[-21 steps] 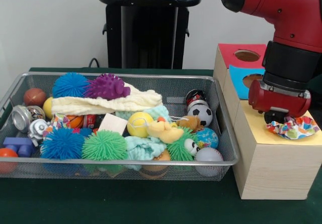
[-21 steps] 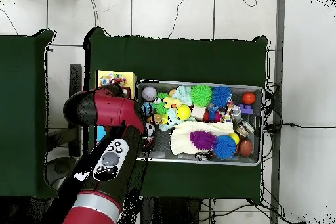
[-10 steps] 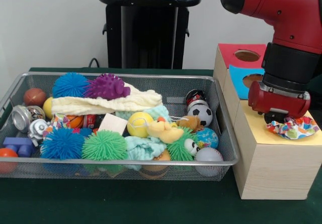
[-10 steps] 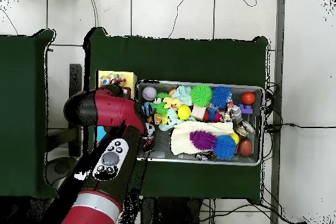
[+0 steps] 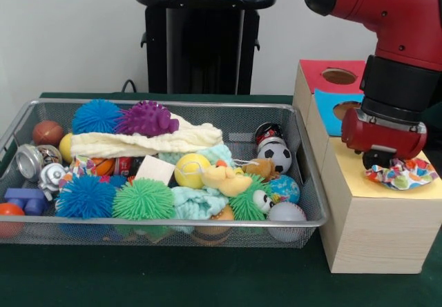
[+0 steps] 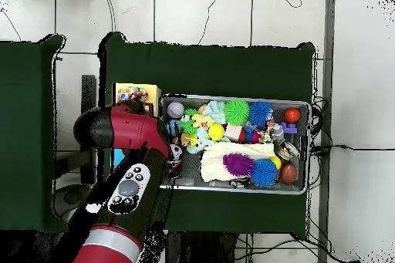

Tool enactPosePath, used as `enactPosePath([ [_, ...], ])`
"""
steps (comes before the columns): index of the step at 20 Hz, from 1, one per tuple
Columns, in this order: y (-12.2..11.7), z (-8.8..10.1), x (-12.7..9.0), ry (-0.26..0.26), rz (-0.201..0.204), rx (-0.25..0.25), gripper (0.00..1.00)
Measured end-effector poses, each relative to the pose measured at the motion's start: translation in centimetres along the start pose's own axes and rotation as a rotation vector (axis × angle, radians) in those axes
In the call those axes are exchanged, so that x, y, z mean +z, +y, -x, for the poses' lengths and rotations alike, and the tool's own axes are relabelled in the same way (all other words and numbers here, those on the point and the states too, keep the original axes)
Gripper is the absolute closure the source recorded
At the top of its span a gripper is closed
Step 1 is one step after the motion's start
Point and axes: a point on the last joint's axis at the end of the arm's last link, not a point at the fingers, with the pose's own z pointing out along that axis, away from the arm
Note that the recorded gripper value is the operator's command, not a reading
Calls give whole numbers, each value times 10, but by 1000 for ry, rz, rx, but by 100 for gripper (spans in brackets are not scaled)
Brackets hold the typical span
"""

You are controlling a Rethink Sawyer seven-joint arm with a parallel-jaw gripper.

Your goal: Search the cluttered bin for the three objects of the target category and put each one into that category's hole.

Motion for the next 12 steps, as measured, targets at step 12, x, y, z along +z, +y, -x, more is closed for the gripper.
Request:
enactPosePath([
  [12, 2, 0, -29, 88, 17, 5, 100],
])
